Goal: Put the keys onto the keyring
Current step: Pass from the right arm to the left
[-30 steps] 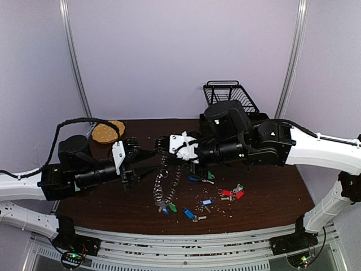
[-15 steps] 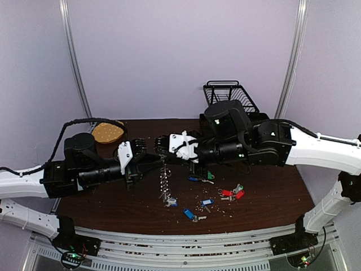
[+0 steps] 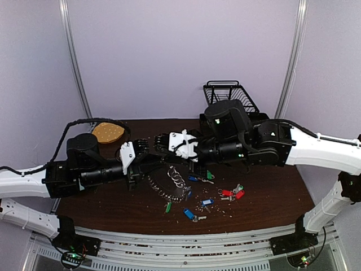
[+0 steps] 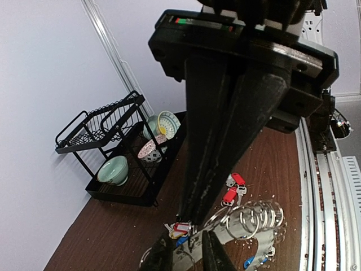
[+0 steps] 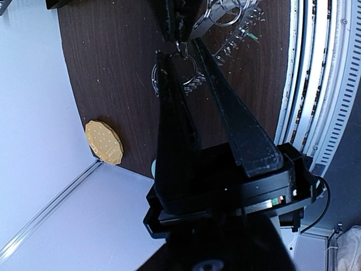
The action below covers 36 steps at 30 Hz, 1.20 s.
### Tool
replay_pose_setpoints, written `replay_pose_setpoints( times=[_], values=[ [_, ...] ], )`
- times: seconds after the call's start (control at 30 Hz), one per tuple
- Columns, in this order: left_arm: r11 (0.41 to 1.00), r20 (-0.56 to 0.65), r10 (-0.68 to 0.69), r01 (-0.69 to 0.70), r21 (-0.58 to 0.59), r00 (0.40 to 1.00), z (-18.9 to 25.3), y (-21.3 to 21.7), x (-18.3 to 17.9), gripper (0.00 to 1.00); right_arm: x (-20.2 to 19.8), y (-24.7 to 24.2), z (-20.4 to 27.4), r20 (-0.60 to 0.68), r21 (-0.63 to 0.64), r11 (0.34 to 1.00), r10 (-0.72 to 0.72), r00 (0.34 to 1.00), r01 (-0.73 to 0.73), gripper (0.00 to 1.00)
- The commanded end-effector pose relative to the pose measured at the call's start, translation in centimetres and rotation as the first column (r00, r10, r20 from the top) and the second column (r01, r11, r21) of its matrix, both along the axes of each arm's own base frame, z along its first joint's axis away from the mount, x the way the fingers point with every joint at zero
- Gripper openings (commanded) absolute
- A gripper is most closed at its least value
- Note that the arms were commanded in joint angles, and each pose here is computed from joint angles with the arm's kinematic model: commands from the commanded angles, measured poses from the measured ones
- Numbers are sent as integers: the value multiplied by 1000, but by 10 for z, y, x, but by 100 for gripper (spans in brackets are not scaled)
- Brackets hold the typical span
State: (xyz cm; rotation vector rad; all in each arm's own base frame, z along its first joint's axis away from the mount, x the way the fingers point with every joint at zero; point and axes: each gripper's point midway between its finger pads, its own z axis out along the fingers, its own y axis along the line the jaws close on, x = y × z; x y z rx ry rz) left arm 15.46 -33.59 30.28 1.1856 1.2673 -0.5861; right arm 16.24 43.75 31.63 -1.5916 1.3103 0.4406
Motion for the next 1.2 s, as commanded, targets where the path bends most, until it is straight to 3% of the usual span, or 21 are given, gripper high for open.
replay_pose_setpoints(
  times=[0.0, 0.1, 0.23, 0.47, 0.53, 0.6, 0.7, 0.77, 1.0, 1.17],
  values=[
    [999, 13, 26, -25, -38, 1000, 10, -2, 6, 20, 3, 5, 28, 25, 89, 996, -18, 1000, 15, 0],
    [999, 17, 30, -30, -34, 999, 10, -3, 7, 18, 2, 5, 29, 28, 90, 996, -13, 1000, 10, 0],
    [998, 20, 39, -39, -40, 999, 11, -2, 8, 0, 2, 6, 29, 29, 92, 996, -13, 999, 10, 0],
    [996, 67, 56, -51, -76, 996, 19, 9, 7, 0, 1, 1, 27, 19, 91, 996, -14, 1000, 13, 1],
    [997, 119, 33, -25, -68, 992, 18, 11, 1, 0, 6, -7, 31, 7, 119, 992, -39, 999, 38, 16],
    [999, 206, -8, 16, -40, 978, 18, 14, -7, 0, 3, -21, 42, -10, 185, 983, -2, 1000, 4, 22],
    [993, 355, -119, 118, 23, 927, 16, 16, -29, 0, -28, -38, 47, -43, 293, 938, 208, 977, -187, 28],
    [985, 436, -172, 158, 68, 883, 17, 18, -41, 0, -37, -44, 35, -46, 314, 923, 249, 968, -222, 31],
    [953, 556, -298, 212, 216, 775, 17, 15, -58, 0, -33, -47, 16, -121, 324, 933, 203, 972, -155, 36],
    [940, 591, -337, 233, 247, 733, 22, 15, -69, 0, -12, -54, -6, -272, 304, 952, 45, 961, 41, 37]
  ],
)
